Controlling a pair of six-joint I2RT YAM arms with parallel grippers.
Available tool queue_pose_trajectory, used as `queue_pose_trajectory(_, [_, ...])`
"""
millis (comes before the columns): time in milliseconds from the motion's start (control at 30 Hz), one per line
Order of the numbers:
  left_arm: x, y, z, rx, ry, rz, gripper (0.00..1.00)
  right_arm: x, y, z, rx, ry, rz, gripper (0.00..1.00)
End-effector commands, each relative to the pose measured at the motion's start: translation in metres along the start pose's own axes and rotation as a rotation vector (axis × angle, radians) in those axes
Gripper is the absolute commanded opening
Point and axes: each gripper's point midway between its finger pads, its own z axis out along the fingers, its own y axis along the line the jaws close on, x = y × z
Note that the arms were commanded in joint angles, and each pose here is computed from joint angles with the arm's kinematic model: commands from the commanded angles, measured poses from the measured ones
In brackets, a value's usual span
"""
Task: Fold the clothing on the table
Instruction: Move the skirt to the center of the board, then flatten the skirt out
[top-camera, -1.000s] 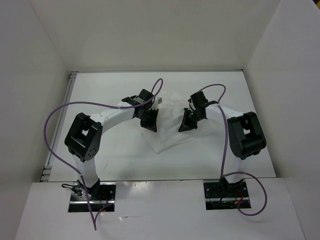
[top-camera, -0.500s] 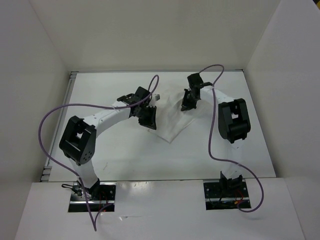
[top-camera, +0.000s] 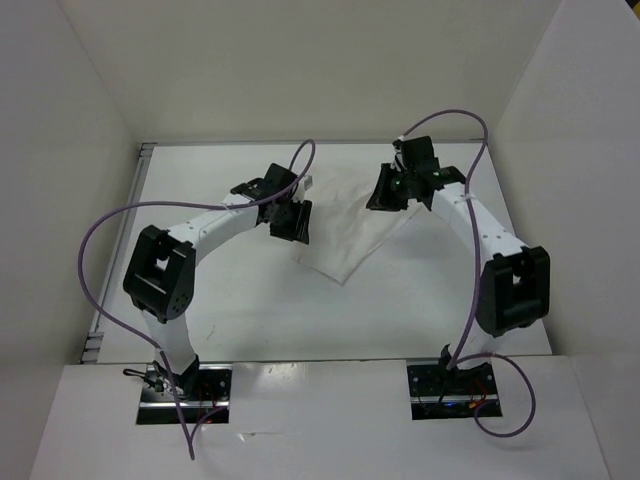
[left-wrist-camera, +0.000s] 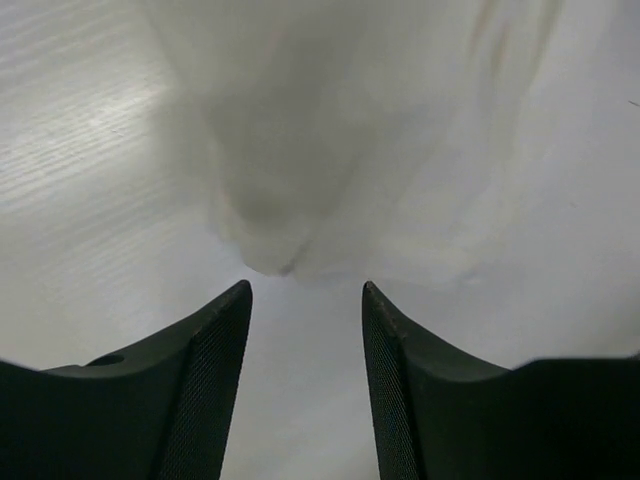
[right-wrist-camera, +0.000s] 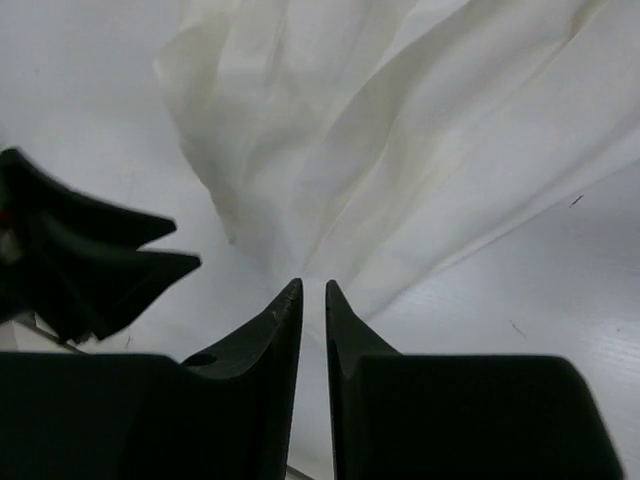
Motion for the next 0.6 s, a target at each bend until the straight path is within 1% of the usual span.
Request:
queue_pose_trajectory(0, [-0.014, 0.027, 0.019, -0.069, -0.040, -0.004, 0.56, 0.014, 0.009, -0.027, -0.040, -0.018, -0.002, 0.21])
queue_pose_trajectory(33, [-0.013, 0.029, 0.025, -0.071, -0.035, -0.004, 0.56, 0.015, 0.009, -0.030, -0.042, -0.022, -0.003, 0.21])
queue_pose_trajectory(100, [-0.009, 0.032, 0.035, -0.088, -0.023, 0.043, 0.56, 0.019, 0.010, -0.037, -0.049, -0.035, 0.005, 0.21])
queue_pose_trajectory(233, [-0.011, 0.036, 0.043, -0.143, -0.013, 0.130, 0.56, 0.020, 0.014, -0.043, -0.074, -0.056, 0.022, 0.22])
queue_pose_trajectory(267, [-0.011, 0.036, 0.047, -0.144, -0.008, 0.130, 0.56, 0.020, 0.014, -0.043, -0.074, -0.056, 0.022, 0.22])
queue_pose_trajectory(367, [-0.004, 0.029, 0.051, -0.089, 0.023, 0.149, 0.56, 0.023, 0.013, -0.044, -0.073, -0.055, 0.022, 0.22])
queue_pose_trajectory(400, [-0.008, 0.025, 0.045, -0.072, 0.010, 0.161, 0.56, 0.023, 0.013, -0.044, -0.073, -0.055, 0.022, 0.22])
queue_pose_trajectory(467, [-0.002, 0.019, 0.042, -0.032, 0.014, 0.171, 0.56, 0.027, 0.013, -0.043, -0.077, -0.043, 0.034, 0.22])
queue_pose_trajectory(567, [0.000, 0.017, 0.039, -0.022, 0.008, 0.183, 0.56, 0.026, 0.012, -0.040, -0.077, -0.042, 0.034, 0.22])
